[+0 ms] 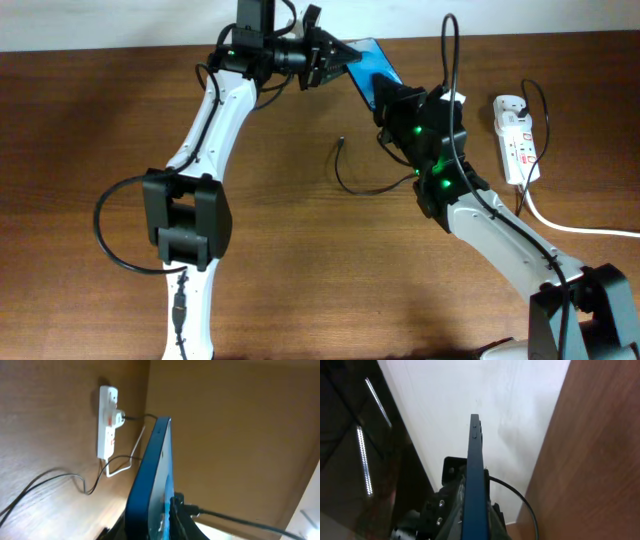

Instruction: Plug charger to phone and switch on socket

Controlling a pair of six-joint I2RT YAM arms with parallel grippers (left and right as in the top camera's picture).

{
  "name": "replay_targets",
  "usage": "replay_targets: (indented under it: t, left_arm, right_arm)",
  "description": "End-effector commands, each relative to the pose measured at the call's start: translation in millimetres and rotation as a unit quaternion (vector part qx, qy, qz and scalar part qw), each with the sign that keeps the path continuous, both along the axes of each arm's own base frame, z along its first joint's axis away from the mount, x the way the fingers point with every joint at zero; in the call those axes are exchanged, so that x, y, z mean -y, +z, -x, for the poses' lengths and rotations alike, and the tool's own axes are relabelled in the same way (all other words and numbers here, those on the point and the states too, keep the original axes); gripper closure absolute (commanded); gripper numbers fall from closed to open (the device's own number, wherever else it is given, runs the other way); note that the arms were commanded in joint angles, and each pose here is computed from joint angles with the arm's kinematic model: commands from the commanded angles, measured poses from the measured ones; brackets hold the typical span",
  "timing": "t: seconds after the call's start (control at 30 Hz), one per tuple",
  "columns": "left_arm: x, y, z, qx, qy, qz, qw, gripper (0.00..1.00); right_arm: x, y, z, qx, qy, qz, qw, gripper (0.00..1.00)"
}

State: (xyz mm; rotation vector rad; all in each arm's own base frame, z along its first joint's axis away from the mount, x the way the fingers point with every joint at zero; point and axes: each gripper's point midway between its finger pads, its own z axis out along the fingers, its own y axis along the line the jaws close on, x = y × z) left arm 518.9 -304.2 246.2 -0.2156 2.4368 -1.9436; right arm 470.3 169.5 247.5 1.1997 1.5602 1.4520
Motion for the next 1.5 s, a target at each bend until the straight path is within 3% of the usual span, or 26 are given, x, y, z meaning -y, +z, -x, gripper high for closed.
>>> replay_targets:
  t: [0.0,0.17,0.43,0.53,0.63,0.67,0.77,0.87,0.97,1.1,1.2,1.4,1.47]
  left_arm:
    - [13,8,0,-0.008,0.010,0.002,1.000,0.81]
    - [18,19,5,0.006,-0.013,0.024,1.000,0.79]
    - [35,19,15,-0.020,-0.018,0.024,0.999,1.00]
    - [34,18,12,-0.020,-0.011,0.021,1.000,1.00]
    - [33,16,8,-0.019,-0.001,0.017,1.000,1.00]
    - [29,16,6,-0.019,0.002,0.017,1.000,1.00]
    - [15,17,-3,-0.018,0.016,0.017,1.000,1.00]
    - [-13,19,-13,0.012,0.018,0.022,1.000,1.00]
    - [-54,17,-16,0.044,0.003,0.027,0.999,1.00]
    - [-103,-14,-5,0.033,0.004,-0.005,0.999,1.00]
    - [-117,-28,11,0.033,-0.010,-0.022,0.999,1.00]
    - [-120,-20,21,0.029,-0.026,0.007,0.999,1.00]
    - [-126,-17,20,0.028,-0.024,0.019,0.999,1.00]
  right_arm:
    - [-19,10,7,0.009,0.040,-0.013,0.999,0.96]
    - [-27,19,10,0.025,0.065,-0.022,0.997,0.96]
    - [-33,30,12,0.044,0.072,-0.028,0.996,0.96]
    - [-33,29,12,0.043,0.072,-0.027,0.996,0.94]
    - [-32,27,12,0.040,0.070,-0.024,0.996,0.80]
    - [-32,27,12,0.041,0.069,-0.022,0.997,0.68]
    - [-27,22,10,0.034,0.055,-0.014,0.998,0.46]
    - [-13,20,4,0.069,0.050,0.077,0.993,0.28]
    - [21,-8,-2,0.031,0.055,0.140,0.988,0.21]
    - [56,-53,10,-0.006,0.135,0.251,0.959,0.21]
    - [65,-87,29,-0.041,0.199,0.343,0.917,0.21]
    - [57,-78,31,-0.086,0.305,0.428,0.846,0.22]
    - [40,-80,23,-0.090,0.334,0.434,0.832,0.27]
